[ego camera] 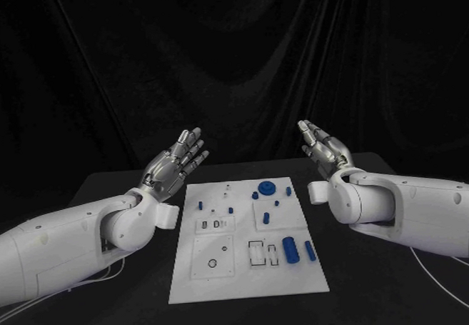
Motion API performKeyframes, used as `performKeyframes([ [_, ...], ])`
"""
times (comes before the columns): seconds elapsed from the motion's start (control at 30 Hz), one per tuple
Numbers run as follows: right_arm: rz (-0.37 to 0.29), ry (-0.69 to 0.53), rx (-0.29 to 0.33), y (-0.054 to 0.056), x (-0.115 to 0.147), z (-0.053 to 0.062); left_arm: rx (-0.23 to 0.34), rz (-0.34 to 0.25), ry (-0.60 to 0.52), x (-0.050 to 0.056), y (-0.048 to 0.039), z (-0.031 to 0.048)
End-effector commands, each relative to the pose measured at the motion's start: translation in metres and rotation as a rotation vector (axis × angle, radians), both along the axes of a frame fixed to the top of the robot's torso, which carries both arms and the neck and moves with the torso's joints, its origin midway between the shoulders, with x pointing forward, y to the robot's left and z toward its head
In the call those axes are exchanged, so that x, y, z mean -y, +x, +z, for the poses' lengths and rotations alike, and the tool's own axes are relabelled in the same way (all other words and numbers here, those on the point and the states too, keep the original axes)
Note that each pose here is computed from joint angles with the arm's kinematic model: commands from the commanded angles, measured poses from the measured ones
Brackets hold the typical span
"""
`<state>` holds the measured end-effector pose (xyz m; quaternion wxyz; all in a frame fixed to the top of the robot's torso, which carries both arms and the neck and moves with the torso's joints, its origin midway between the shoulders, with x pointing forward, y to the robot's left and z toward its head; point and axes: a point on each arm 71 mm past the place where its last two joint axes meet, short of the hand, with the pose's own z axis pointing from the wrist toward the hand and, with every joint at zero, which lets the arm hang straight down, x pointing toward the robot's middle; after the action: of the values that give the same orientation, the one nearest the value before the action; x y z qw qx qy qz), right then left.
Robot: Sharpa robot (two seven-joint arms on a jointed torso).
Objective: Assemble the parts on the task board
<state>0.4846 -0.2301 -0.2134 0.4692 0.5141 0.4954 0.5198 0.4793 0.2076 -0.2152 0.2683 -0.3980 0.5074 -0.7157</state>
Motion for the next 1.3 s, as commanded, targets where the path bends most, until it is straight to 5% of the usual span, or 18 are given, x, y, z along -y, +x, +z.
performKeyframes([
  [0.03, 0.125, -0.051, 0.088, 0.005, -0.004, 0.019, 0.130, -0.083, -0.082, 0.000, -0.0081, 0.0161],
  [0.23, 0.226, -0.187, 0.189, 0.016, -0.007, 0.059, 0.153, -0.097, -0.061, -0.011, -0.0172, 0.0275],
  [0.37, 0.249, -0.386, 0.253, 0.024, -0.010, 0.089, 0.158, -0.101, -0.054, -0.016, -0.0260, 0.0354],
  [0.53, 0.307, -0.731, 0.312, 0.034, -0.015, 0.111, 0.167, -0.107, -0.052, -0.018, -0.0314, 0.0448],
  [0.73, 0.422, -1.341, 0.470, 0.049, -0.032, 0.113, 0.182, -0.107, -0.049, -0.019, -0.0312, 0.0532],
  [0.87, 0.471, -1.633, 0.531, 0.056, -0.044, 0.108, 0.184, -0.108, -0.049, -0.021, -0.0315, 0.0553],
  [1.0, 0.500, -1.759, 0.536, 0.060, -0.052, 0.102, 0.182, -0.109, -0.049, -0.024, -0.0322, 0.0561],
  [1.3, 0.555, -1.834, 0.530, 0.059, -0.062, 0.091, 0.191, -0.106, -0.059, -0.027, -0.0347, 0.0580],
])
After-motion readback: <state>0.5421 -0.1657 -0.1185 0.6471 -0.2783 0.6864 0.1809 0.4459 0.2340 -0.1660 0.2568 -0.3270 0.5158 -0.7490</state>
